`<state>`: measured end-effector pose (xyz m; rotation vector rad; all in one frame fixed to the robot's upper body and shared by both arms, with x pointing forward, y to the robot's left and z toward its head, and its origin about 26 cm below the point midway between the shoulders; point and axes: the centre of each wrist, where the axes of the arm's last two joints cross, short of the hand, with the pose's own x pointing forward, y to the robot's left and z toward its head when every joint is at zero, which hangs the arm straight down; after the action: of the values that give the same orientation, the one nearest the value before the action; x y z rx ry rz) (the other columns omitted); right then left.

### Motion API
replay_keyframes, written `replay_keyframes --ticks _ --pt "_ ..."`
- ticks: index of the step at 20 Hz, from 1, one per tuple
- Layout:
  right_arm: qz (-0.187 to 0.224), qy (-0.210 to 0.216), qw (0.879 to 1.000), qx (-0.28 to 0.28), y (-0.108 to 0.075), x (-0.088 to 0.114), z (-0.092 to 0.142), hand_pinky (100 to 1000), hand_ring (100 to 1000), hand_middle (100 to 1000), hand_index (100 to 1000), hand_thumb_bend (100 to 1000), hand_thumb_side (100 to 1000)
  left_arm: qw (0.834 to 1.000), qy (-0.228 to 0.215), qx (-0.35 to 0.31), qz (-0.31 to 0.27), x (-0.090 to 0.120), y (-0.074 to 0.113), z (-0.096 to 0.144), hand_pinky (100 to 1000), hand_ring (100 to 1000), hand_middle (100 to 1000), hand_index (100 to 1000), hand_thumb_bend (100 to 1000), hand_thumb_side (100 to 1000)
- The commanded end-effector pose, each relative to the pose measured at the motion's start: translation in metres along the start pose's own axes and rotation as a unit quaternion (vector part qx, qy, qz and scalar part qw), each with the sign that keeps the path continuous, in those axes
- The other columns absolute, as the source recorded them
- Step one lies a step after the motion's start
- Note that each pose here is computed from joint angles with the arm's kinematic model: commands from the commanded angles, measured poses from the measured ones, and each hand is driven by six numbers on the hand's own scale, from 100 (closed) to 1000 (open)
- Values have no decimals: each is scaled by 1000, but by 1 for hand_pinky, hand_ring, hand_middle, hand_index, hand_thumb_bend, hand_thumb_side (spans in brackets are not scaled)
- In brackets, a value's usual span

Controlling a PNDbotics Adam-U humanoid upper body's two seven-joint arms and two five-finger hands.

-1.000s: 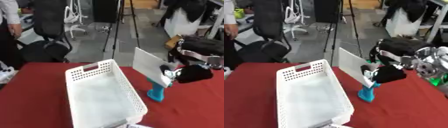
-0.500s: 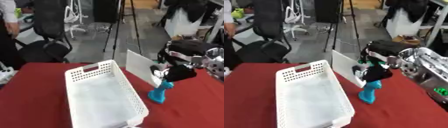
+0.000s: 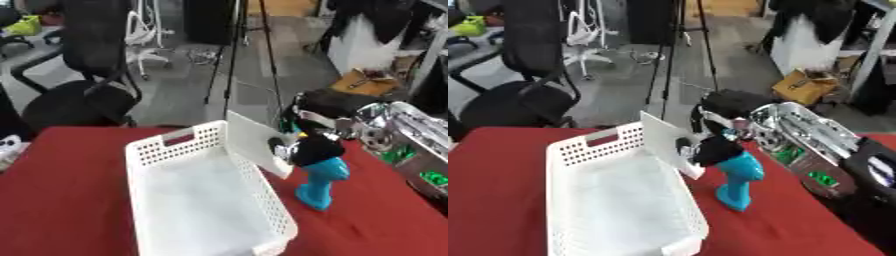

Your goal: Pick up objects on the table and place them in the box.

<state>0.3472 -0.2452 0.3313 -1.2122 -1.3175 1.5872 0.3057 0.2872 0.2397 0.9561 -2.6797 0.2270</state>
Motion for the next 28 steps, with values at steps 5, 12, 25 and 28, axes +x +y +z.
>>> replay_keyframes --ticks 5,12,25,28 --pt "3 7 1000 -9 -4 -1 -13 849 684 251 426 100 643 1000 -16 13 11 5 -2 -10 662 627 621 730 100 908" --pt "-2 -9 1000 18 3 -2 -24 869 771 354 519 100 914 999 -20 19 19 7 -4 -13 661 627 621 730 100 910" --pt "-26 -64 994 83 4 -7 -29 911 870 610 729 100 1000 999 -25 26 22 8 -5 -15 661 627 621 729 100 909" --pt "-42 -72 994 71 -1 -7 -24 906 866 604 725 100 1000 999 -24 26 21 8 -5 -15 661 627 621 729 100 909"
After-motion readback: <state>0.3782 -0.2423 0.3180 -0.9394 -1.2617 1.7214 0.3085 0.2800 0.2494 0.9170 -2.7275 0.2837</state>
